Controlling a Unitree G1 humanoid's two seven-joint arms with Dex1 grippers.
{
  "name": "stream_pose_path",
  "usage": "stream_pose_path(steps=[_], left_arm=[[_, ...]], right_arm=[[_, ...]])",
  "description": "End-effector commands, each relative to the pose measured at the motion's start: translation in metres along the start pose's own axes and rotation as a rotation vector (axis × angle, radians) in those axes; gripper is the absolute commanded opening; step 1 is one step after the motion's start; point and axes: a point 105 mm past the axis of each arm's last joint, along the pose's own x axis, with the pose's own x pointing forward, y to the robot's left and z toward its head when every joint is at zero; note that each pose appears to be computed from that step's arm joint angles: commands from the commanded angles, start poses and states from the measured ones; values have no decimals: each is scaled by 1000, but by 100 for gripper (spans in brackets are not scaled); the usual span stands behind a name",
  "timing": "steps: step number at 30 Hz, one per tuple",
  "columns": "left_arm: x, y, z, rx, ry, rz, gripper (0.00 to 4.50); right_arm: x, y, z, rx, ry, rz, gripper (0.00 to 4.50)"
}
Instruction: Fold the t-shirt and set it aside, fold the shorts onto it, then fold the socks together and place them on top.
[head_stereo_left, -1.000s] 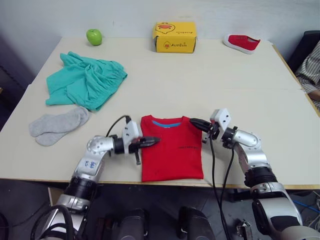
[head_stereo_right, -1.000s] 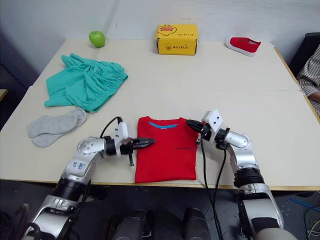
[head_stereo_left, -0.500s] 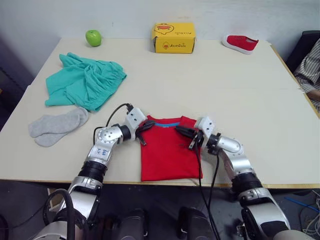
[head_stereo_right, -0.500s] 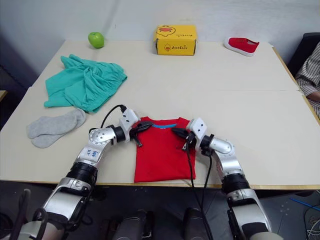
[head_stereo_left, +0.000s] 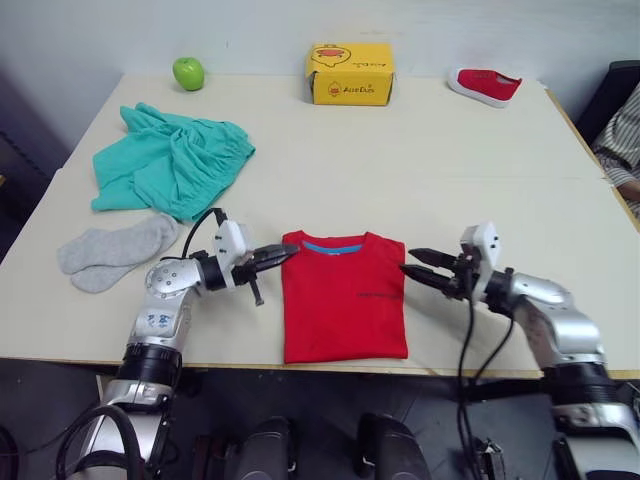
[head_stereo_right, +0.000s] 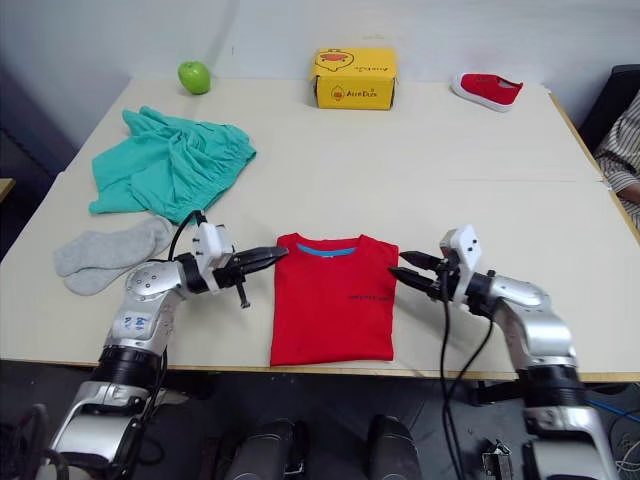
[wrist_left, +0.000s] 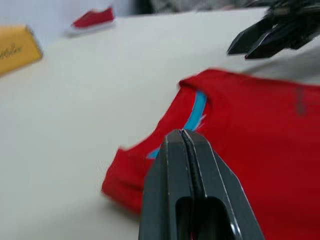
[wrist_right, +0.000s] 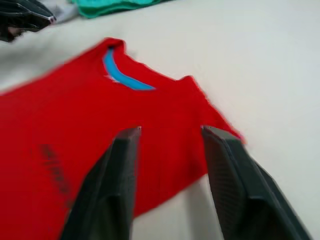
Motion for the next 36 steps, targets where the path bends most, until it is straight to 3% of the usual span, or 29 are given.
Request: stream_pose_path(steps=[1, 4, 5, 12, 22, 29, 33, 36], left_arm=[[-6, -25, -6, 34, 44, -119, 0], [-14, -33, -18, 41, 90, -146, 0], [-15, -33, -19, 35, 89, -142, 0], [-10, -47, -28, 18, 89, -163, 0], [-9, -48, -36, -10, 113, -144, 0], [-9, -43, -36, -6, 116, -120, 0], [-12, -39, -34, 3, 117, -99, 0], [-15, -39, -34, 6, 124, -92, 0]], right_arm=[[-26, 24, 7, 198, 103, 105, 336], [-34, 33, 3, 333, 171, 107, 444], [-35, 35, 0, 382, 201, 95, 448], [-16, 52, -29, 557, 360, 77, 448], [37, 76, -49, 696, 493, 133, 448], [36, 78, -63, 722, 601, 90, 448], [25, 71, -49, 707, 537, 99, 361], [14, 61, -40, 664, 496, 76, 361]])
